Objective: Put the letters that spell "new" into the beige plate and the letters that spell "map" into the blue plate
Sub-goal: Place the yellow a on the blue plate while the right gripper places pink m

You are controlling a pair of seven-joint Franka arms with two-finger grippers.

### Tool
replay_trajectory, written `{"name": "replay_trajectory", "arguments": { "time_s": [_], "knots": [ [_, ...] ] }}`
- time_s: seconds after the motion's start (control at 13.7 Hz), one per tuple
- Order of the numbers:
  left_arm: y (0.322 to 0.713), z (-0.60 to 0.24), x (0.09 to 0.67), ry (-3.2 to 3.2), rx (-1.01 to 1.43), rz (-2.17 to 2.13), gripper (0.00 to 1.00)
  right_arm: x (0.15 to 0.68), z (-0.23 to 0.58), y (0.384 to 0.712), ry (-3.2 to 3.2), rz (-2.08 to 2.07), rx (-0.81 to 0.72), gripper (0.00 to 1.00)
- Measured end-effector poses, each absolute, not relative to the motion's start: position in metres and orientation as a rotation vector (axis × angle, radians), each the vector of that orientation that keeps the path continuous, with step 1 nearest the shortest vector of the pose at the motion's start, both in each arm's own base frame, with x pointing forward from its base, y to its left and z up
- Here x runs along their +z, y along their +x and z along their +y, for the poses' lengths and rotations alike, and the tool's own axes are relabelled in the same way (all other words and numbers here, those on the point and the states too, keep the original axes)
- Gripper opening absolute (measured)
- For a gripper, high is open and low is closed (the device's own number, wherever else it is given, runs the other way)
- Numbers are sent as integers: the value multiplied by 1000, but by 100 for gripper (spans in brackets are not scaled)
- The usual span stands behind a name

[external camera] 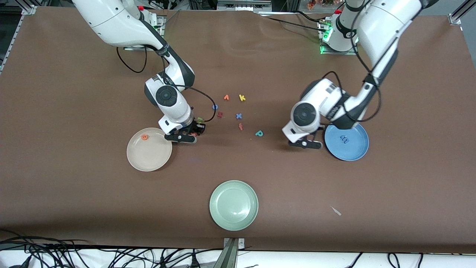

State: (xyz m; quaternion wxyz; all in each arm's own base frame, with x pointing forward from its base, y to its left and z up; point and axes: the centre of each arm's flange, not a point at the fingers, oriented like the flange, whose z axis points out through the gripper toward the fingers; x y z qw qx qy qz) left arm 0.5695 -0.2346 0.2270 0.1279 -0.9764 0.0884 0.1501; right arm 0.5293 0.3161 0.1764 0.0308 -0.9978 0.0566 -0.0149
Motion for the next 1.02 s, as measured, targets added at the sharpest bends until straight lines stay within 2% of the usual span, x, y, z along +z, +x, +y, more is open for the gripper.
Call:
{"name": "replay_trajectory", "arguments": {
  "time_s": [0.44,0.58,0.73,1.02],
  "knots": [
    [601,-113,218,-2873,582,503,28,186,300,541,-3110,134,-57,38],
    [602,-97,209,-2878,612,529,42,212,271,559,-3157,55,-39,38],
    [603,-103,212,-2905,606,489,63,242,232,576,-3189,-46,-32,38],
    [610,-162,233,-3067,518,27,100,258,181,591,-3207,-167,0,38]
  ]
}}
